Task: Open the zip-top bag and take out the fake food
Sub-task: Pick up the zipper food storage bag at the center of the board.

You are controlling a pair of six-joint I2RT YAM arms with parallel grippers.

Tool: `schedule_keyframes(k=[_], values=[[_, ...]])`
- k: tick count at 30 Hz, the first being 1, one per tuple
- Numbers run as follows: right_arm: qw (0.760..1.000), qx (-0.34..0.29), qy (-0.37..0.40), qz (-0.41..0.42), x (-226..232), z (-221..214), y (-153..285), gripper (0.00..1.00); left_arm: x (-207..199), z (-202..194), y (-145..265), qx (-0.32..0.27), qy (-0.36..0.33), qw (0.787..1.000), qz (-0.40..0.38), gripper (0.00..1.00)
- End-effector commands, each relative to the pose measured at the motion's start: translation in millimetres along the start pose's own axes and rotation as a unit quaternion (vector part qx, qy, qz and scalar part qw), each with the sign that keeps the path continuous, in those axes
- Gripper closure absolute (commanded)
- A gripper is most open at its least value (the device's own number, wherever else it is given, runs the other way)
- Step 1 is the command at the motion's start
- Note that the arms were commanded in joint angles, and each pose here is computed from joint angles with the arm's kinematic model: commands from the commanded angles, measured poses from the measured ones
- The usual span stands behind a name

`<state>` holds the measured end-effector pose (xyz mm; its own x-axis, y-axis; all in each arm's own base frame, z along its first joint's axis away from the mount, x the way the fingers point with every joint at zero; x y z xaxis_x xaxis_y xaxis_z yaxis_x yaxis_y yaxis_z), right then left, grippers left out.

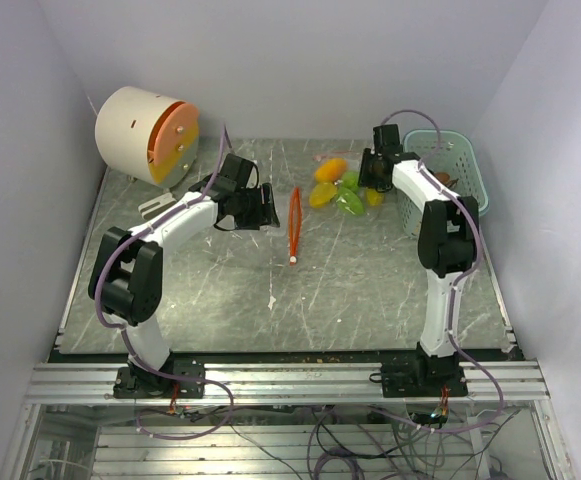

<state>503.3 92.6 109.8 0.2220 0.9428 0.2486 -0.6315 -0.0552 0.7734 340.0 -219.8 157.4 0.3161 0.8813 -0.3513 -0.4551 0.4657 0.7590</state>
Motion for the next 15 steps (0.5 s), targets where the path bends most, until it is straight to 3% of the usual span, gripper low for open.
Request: schedule_keyframes(k=[1, 8, 15], values=[[0.998, 0.048, 0.017, 0.025, 16, -33, 2, 0.7, 2, -4, 3, 0.005, -0.013, 1.0, 0.001, 0.3], [0.994, 0.087, 0.034, 0.061, 32, -91, 34, 0.75, 4, -8, -1, 0.008, -0.013, 1.0, 0.001, 0.3], [0.989, 0.069, 0.055, 0.118, 76, -94, 83, 0.75, 1, -2, -10, 0.008, -0.015, 1.0, -0.013, 0.31]])
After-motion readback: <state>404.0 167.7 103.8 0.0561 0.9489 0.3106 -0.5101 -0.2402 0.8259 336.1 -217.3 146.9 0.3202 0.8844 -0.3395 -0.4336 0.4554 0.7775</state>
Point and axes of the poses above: each gripper's point midway between its finger pads, its own y axis back along the fingers, its own x axis along the line the jaws close on, z = x × y, the point moved 6 cm from there along y, back along the fingers, and after that the axes turned 11 degrees about -y, right-handed, at the moved point
